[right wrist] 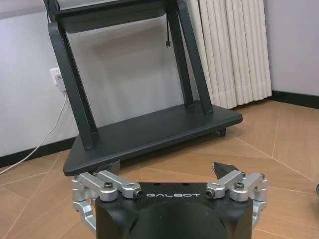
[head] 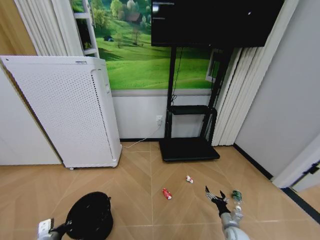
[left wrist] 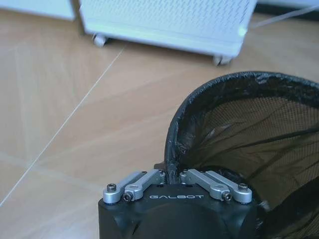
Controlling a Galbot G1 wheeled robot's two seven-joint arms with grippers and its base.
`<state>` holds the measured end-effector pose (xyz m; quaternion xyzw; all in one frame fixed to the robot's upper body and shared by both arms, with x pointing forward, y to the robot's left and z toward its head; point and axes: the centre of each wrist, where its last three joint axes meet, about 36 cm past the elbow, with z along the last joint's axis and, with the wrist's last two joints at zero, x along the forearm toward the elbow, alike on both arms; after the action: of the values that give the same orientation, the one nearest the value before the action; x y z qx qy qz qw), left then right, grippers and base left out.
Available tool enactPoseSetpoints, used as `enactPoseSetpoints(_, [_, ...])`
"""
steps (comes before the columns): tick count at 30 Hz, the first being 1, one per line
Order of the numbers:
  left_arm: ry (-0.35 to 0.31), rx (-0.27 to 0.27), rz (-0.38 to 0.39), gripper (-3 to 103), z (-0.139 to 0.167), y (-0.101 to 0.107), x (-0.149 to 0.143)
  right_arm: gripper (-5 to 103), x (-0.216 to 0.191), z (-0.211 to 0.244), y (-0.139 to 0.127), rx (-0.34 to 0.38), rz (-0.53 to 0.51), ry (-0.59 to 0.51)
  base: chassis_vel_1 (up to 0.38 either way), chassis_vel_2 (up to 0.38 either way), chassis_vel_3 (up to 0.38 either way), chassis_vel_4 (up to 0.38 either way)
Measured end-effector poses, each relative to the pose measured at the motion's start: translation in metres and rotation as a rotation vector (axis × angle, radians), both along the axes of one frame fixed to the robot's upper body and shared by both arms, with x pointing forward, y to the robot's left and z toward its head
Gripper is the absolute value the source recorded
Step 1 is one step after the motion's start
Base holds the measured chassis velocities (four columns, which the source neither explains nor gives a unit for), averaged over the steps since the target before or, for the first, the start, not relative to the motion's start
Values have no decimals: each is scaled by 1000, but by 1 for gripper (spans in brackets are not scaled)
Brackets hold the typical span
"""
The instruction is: Pick up the trash bin and place the garbage on the floor into it.
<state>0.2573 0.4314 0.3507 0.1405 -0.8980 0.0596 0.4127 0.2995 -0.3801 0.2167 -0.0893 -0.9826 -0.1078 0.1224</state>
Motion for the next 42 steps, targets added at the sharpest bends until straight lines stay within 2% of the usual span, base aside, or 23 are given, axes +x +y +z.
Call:
enactPoseSetpoints(1, [0, 0, 0, 7, 0, 0, 0, 100, 0, 0, 0, 0, 0, 0, 0, 0, 0, 0])
enactPoseSetpoints(4, [-150, 0, -54, 4, -1, -23, 20, 100, 1, -3, 2, 2, 1, 5, 0, 0, 0, 0])
enactPoseSetpoints(5, [-150, 0, -54, 4, -1, -23, 20, 100, 1, -3, 2, 2, 1, 5, 0, 0, 0, 0])
enactPoseSetpoints(7, [-235, 8, -75, 3, -1, -38, 33, 100, 2, -3, 1, 1, 1, 5, 0, 0, 0, 0])
enactPoseSetpoints(8, [-235, 8, -75, 3, -1, -38, 33, 100, 2, -3, 1, 1, 1, 5, 0, 0, 0, 0])
enactPoseSetpoints(11, [-346, 7, -113, 3, 2, -61, 54, 100, 3, -3, -3, -1, -1, 6, 0, 0, 0, 0])
enactPoseSetpoints(12, [-346, 7, -113, 3, 2, -61, 54, 100, 3, -3, -3, -1, -1, 6, 0, 0, 0, 0])
enactPoseSetpoints(15, [-422, 16, -146, 3, 6, -78, 73, 100, 3, -2, -6, 2, -5, 4, 0, 0, 0, 0])
enactPoseSetpoints(16, [-422, 16, -146, 3, 6, -78, 73, 100, 3, -2, -6, 2, -5, 4, 0, 0, 0, 0])
enactPoseSetpoints(17, [-460, 22, -164, 3, 8, -84, 80, 100, 3, -1, -8, 3, -8, 0, 0, 0, 0, 0])
enactPoseSetpoints(18, [-460, 22, -164, 3, 8, -84, 80, 100, 3, -1, -8, 3, -8, 0, 0, 0, 0, 0])
enactPoseSetpoints(20, [-547, 46, -211, 3, 11, -92, 95, 100, 4, 5, -9, 6, -18, -21, 0, 0, 0, 0])
enactPoseSetpoints(21, [-547, 46, -211, 3, 11, -92, 95, 100, 4, 5, -9, 6, -18, -21, 0, 0, 0, 0])
enactPoseSetpoints(23, [-598, 68, -234, 3, 9, -93, 105, 100, 4, 9, -9, 8, -24, -35, 0, 0, 0, 0])
enactPoseSetpoints(29, [-673, 84, -221, 3, 5, -93, 122, 100, 7, 18, -3, 12, -42, -49, 0, 0, 0, 0])
enactPoseSetpoints(31, [-724, 113, -229, 3, 6, -92, 128, 100, 10, 26, 1, 7, -40, -41, 0, 0, 0, 0])
enactPoseSetpoints(32, [-724, 113, -229, 3, 6, -92, 128, 100, 10, 26, 1, 7, -40, -41, 0, 0, 0, 0])
enactPoseSetpoints(36, [-784, 142, -292, 3, 16, -100, 132, 100, 16, 43, 9, 2, 11, -29, 0, 0, 0, 0])
enactPoseSetpoints(37, [-784, 142, -292, 3, 16, -100, 132, 100, 16, 43, 9, 2, 11, -29, 0, 0, 0, 0])
enactPoseSetpoints(39, [-805, 154, -338, 3, 19, -107, 135, 100, 18, 50, 15, -4, 48, -30, 0, 0, 0, 0])
enactPoseSetpoints(42, [-826, 166, -390, 3, 19, -116, 141, 100, 17, 52, 20, -42, 114, -19, 0, 0, 0, 0])
